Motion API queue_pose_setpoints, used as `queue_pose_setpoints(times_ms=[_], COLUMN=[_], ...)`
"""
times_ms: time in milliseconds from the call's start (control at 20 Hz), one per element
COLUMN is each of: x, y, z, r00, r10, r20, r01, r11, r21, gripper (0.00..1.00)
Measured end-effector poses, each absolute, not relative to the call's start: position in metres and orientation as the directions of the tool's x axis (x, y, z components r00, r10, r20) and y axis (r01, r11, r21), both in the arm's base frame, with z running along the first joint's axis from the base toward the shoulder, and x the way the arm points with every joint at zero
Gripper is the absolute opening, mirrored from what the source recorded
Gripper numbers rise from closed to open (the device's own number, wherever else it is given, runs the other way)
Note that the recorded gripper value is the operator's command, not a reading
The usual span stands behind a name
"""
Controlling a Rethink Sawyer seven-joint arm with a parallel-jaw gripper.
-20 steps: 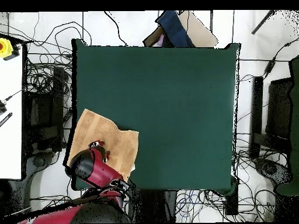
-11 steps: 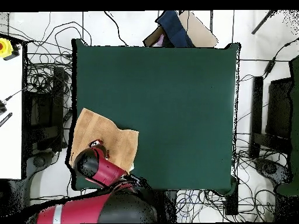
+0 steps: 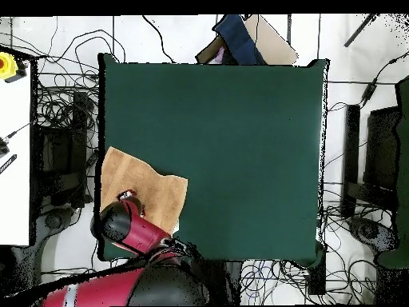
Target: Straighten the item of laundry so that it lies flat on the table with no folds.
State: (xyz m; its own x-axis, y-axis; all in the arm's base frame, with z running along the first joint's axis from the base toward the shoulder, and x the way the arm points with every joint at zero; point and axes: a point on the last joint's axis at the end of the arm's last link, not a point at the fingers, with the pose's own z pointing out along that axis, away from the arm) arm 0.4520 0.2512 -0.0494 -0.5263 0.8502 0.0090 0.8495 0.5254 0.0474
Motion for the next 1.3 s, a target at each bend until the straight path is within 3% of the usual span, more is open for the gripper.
queue_pose_setpoints(times_ms=[300,350,700,1000,1300], x=[0.435,0.423,0.411,0.444,0.485], y=[0.302,0.322,0.334,0.289,0.218], z=[-0.032,-0.018,0.016,0.028,0.006], r00=[-0.582,-0.619,-0.69,-0.715,-0.672], r10=[0.811,0.776,0.702,0.699,0.692], r20=[0.062,0.12,0.177,-0.02,-0.264], r01=[0.812,0.779,0.7,0.698,0.73], r11=[0.584,0.626,0.709,0.712,0.678], r21=[-0.01,-0.034,-0.084,-0.077,-0.084], gripper=[1.0,1.0,1.0,1.0,1.0])
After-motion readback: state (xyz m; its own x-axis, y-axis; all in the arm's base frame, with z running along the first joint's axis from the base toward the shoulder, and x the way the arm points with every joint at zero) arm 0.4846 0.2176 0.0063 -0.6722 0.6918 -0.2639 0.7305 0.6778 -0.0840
